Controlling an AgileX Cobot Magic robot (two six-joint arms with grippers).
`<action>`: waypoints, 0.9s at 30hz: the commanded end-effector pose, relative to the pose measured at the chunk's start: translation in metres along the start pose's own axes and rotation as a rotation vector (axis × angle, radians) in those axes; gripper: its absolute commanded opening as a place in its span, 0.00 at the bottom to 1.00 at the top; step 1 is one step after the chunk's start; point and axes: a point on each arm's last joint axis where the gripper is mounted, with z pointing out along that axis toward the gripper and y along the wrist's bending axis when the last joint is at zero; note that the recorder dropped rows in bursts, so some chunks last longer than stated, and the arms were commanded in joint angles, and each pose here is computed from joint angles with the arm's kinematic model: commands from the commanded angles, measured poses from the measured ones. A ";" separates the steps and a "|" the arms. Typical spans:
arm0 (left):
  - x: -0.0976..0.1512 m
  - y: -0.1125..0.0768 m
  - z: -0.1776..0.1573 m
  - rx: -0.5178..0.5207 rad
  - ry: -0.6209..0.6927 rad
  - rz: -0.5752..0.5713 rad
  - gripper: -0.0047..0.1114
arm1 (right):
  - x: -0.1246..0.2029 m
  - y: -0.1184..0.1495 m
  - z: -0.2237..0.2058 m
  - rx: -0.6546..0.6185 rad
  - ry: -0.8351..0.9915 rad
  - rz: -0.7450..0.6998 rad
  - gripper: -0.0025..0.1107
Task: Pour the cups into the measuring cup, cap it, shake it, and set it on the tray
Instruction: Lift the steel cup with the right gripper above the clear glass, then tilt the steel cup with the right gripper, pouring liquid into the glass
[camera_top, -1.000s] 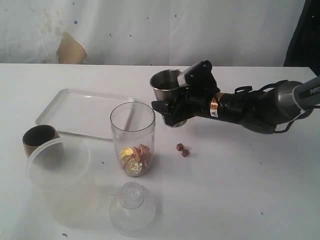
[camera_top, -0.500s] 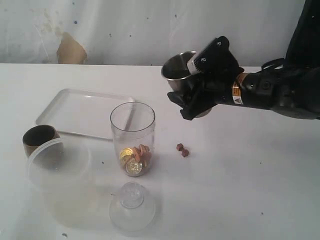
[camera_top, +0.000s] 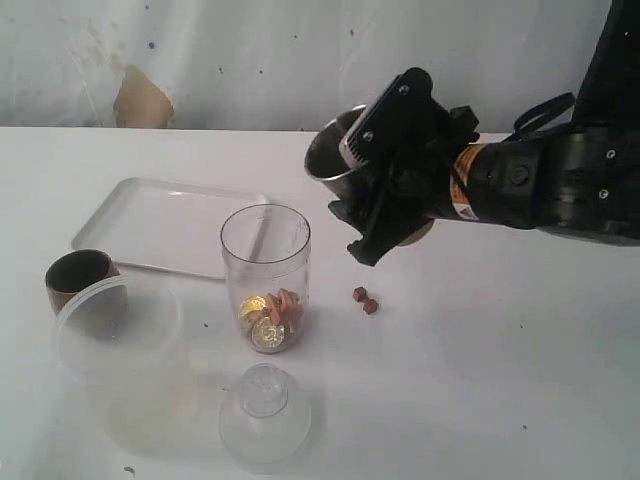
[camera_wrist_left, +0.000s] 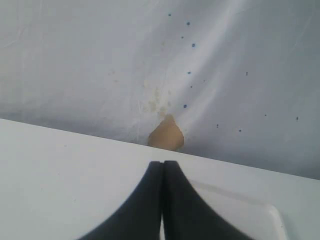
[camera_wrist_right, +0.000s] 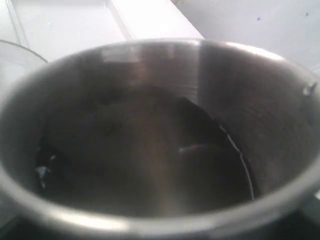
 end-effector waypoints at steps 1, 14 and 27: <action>0.001 0.000 0.000 0.000 -0.010 0.005 0.04 | -0.008 0.011 -0.004 0.014 0.038 -0.058 0.02; 0.001 0.000 0.000 0.000 -0.010 0.005 0.04 | -0.012 0.026 -0.005 0.014 0.095 -0.178 0.02; 0.001 0.000 0.000 0.000 -0.010 0.005 0.04 | -0.023 0.019 -0.021 0.052 0.064 -0.262 0.02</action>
